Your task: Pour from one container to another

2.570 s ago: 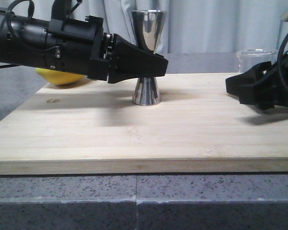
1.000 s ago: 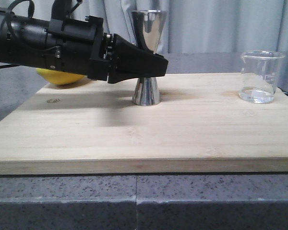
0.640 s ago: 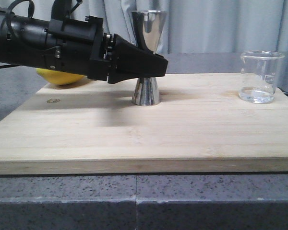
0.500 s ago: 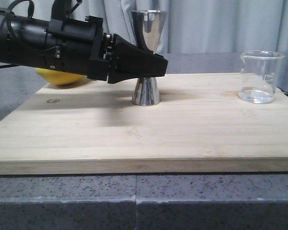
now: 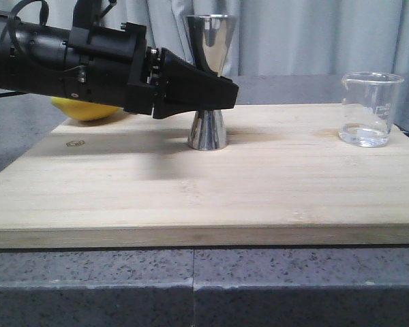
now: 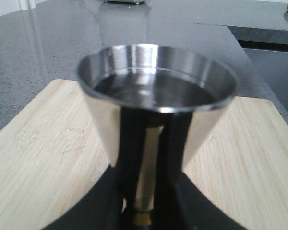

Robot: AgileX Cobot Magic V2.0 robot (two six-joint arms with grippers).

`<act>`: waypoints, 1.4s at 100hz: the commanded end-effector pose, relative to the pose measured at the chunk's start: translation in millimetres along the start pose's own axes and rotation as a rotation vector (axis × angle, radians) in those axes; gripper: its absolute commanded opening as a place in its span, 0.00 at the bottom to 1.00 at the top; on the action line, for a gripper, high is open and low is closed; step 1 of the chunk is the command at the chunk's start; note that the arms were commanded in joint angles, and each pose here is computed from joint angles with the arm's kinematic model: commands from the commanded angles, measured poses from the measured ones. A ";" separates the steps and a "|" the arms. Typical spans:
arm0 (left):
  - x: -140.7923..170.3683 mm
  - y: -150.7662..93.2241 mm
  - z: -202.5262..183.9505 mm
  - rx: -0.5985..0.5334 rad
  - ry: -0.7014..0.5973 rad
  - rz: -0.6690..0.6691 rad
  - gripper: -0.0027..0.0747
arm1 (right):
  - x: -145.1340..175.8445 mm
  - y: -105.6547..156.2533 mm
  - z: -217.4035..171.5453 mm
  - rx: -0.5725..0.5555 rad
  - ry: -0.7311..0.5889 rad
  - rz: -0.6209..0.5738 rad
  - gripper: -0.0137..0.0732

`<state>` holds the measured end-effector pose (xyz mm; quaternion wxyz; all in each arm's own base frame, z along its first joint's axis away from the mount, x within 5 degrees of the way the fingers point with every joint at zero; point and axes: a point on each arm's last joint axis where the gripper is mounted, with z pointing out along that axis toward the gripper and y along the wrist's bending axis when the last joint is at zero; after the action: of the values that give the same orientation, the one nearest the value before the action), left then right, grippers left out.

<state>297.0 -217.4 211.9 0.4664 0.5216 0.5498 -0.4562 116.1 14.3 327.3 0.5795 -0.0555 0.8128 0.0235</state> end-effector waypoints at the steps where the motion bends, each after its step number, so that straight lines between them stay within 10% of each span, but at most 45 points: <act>1: -28.6 -1.8 -1.2 -0.001 -0.122 0.028 0.01 | -15.8 -1.5 -5.3 0.012 -0.091 -0.025 0.77; 17: -28.6 -1.8 -1.2 -0.001 -0.122 0.028 0.01 | -15.6 -1.6 -5.2 0.013 -0.089 -0.027 0.73; 48: -28.6 -1.8 -1.2 -0.001 -0.122 0.028 0.01 | -15.6 -1.7 -5.2 0.014 -0.089 -0.028 0.37; 140: -28.7 -1.9 -1.2 0.001 -0.124 0.028 0.01 | -16.7 -1.5 -5.4 0.012 -0.102 -0.028 0.37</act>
<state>297.0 -217.4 211.9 0.4664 0.5216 0.5498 -0.4562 115.7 13.8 326.0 0.5732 -0.0567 0.8172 0.0199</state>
